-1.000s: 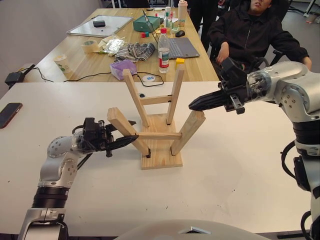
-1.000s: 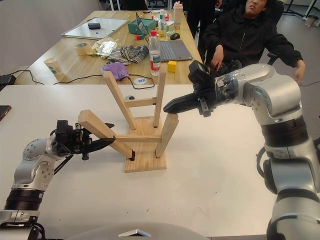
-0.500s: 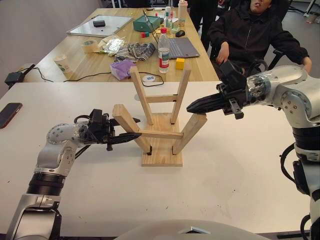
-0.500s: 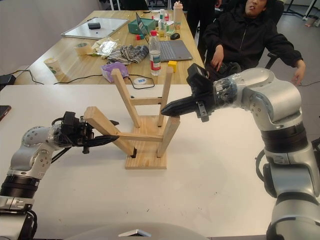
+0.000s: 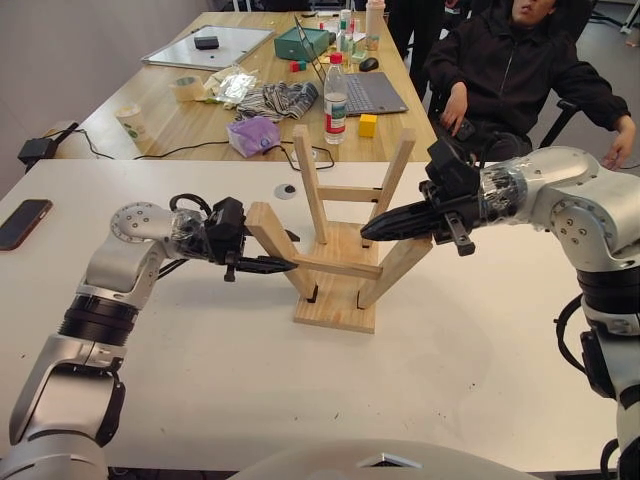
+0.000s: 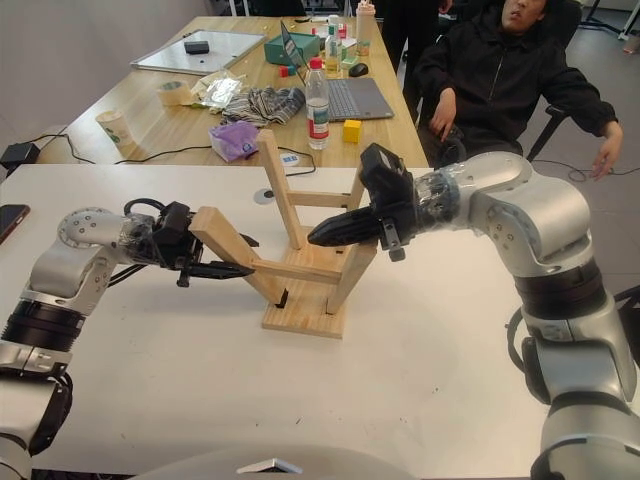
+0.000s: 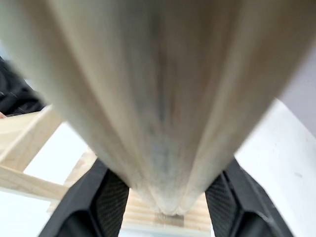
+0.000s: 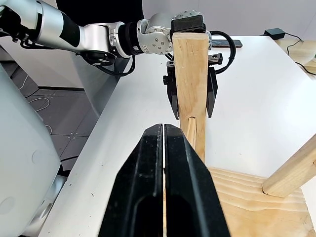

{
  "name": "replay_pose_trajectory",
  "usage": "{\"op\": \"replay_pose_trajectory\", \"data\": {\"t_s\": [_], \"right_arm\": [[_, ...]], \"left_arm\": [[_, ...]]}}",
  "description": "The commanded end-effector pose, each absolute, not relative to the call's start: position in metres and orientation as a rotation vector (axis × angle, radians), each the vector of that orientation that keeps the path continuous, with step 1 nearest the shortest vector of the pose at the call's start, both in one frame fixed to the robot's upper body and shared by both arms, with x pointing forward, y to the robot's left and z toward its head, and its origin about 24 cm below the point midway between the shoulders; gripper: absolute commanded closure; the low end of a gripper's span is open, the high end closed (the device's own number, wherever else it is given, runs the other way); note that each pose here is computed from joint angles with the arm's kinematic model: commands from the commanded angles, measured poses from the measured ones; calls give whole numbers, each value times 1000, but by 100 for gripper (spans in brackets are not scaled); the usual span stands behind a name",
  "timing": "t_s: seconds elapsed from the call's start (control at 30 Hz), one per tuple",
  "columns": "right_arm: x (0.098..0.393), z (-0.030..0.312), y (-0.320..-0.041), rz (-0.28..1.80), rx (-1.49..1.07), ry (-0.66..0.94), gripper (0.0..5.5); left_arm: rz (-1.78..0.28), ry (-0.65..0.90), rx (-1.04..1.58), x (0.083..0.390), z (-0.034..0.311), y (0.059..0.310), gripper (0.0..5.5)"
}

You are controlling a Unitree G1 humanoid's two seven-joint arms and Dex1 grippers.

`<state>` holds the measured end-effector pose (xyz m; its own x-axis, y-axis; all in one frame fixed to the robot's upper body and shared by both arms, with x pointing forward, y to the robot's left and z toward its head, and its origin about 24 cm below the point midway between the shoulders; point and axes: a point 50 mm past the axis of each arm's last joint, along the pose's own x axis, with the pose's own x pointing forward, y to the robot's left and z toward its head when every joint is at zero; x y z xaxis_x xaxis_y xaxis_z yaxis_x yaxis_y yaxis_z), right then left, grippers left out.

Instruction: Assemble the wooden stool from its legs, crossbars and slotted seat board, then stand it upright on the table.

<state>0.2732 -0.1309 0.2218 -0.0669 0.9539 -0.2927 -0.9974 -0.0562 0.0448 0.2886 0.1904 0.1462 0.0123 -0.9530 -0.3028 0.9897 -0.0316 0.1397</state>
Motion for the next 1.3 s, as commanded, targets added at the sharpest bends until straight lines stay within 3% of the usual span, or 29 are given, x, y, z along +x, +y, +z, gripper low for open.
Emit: {"op": "replay_pose_trajectory", "data": {"t_s": [0.03, 0.3, 0.6, 0.9, 1.1, 1.2, 1.3], "right_arm": [[262, 157, -119, 1593, -60, 525, 547], [257, 148, -108, 1574, 7, 496, 547], [260, 149, -107, 1541, 32, 467, 547], [263, 150, -108, 1521, 42, 467, 547], [262, 146, -108, 1514, 52, 472, 547], [262, 147, -109, 1511, 61, 466, 550], [263, 148, -109, 1504, 69, 455, 550]], "left_arm": [[-1667, 603, 519, 274, 78, 178, 346], [-1719, 729, 647, 280, 81, 172, 346], [-1708, 786, 726, 257, 42, 166, 346], [-1667, 758, 862, 228, 8, 151, 346], [-1618, 719, 818, 222, -2, 146, 346], [-1550, 659, 776, 229, 7, 147, 283], [-1487, 630, 750, 232, 17, 153, 271]]}}
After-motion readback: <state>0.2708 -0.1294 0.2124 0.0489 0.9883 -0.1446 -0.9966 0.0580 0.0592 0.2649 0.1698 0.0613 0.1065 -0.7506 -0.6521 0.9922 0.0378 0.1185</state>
